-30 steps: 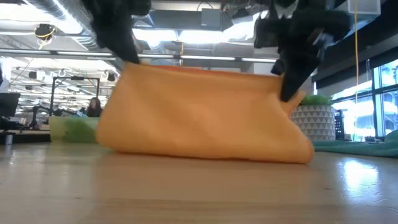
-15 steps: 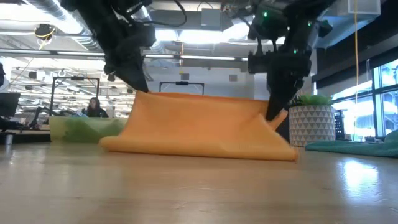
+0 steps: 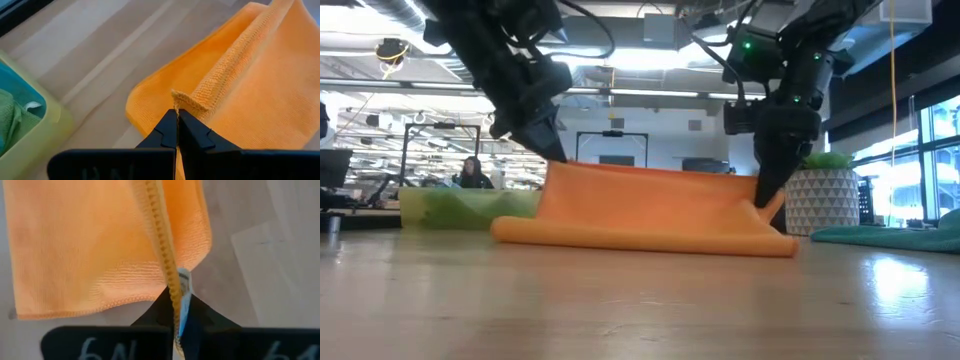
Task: Fold microfiber towels
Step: Fold the orange towel
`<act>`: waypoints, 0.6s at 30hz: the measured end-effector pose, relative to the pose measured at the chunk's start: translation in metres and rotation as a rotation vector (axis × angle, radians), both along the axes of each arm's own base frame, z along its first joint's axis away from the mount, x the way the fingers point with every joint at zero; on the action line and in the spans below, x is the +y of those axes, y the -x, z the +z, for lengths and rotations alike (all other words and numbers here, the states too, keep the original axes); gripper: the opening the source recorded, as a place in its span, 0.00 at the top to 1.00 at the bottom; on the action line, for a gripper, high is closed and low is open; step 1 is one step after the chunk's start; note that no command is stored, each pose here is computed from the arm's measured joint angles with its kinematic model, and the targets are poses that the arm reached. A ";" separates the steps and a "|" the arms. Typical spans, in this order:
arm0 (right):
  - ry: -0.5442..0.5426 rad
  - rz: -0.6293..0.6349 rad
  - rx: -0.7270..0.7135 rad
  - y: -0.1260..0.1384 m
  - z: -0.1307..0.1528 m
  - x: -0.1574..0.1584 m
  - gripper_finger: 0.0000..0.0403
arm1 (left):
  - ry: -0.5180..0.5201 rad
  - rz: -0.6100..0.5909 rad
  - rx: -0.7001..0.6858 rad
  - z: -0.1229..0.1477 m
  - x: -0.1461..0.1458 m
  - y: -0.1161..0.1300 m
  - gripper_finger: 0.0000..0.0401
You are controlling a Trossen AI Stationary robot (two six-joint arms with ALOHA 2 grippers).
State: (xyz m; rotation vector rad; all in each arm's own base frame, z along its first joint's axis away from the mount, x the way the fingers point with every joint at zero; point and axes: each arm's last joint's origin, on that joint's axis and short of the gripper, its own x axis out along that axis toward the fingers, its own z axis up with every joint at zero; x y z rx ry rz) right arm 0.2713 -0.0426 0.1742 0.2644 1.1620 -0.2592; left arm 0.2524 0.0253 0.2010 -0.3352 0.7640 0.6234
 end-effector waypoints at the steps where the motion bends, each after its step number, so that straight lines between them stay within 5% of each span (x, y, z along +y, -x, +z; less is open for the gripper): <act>1: 0.002 -0.004 -0.007 0.000 0.000 -0.001 0.96 | 0.000 0.003 0.001 0.000 0.001 0.000 1.00; 18: -0.040 -0.057 -0.035 -0.002 0.001 -0.006 0.93 | -0.018 0.014 0.070 -0.008 0.002 0.001 0.90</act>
